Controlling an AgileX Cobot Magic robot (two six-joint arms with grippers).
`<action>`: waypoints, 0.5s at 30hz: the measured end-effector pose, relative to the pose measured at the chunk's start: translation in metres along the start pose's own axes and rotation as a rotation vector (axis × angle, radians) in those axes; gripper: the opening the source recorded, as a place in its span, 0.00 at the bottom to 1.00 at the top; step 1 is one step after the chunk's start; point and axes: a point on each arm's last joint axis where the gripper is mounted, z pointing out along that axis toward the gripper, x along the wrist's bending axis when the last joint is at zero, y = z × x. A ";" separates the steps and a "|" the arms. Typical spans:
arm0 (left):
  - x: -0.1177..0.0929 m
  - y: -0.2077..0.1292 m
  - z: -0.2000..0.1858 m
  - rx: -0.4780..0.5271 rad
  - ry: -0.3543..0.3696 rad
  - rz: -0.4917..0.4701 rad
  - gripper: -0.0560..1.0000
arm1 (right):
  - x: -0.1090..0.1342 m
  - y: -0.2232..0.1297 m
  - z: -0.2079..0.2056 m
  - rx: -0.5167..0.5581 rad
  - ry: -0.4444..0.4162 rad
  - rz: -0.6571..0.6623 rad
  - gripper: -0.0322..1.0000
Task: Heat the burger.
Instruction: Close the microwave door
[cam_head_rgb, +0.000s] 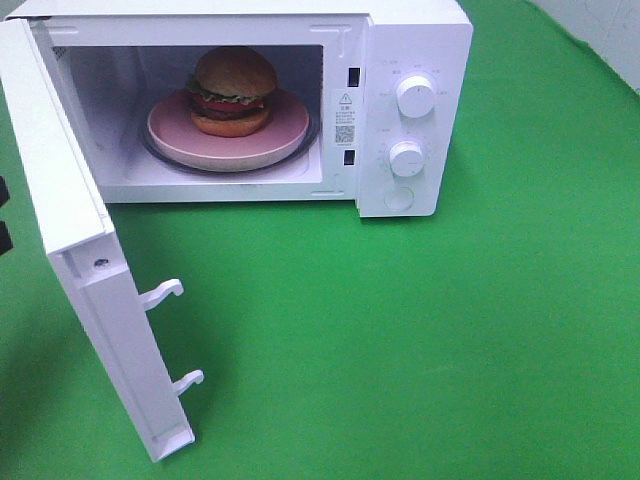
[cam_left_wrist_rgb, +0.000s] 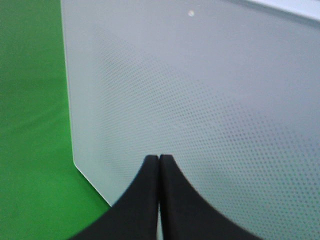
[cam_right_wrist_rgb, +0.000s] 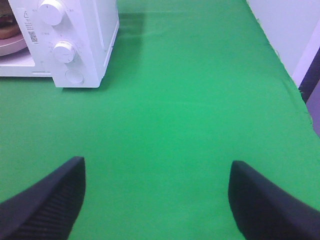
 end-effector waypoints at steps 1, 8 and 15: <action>-0.004 -0.004 0.004 0.017 -0.015 0.005 0.05 | 0.000 0.000 0.000 0.000 0.000 0.000 0.77; -0.023 -0.013 0.012 0.029 -0.055 0.033 0.05 | 0.000 0.000 0.000 0.000 0.000 0.000 0.77; -0.042 -0.019 0.025 0.059 -0.091 0.043 0.05 | 0.000 0.000 0.000 0.000 0.000 0.000 0.77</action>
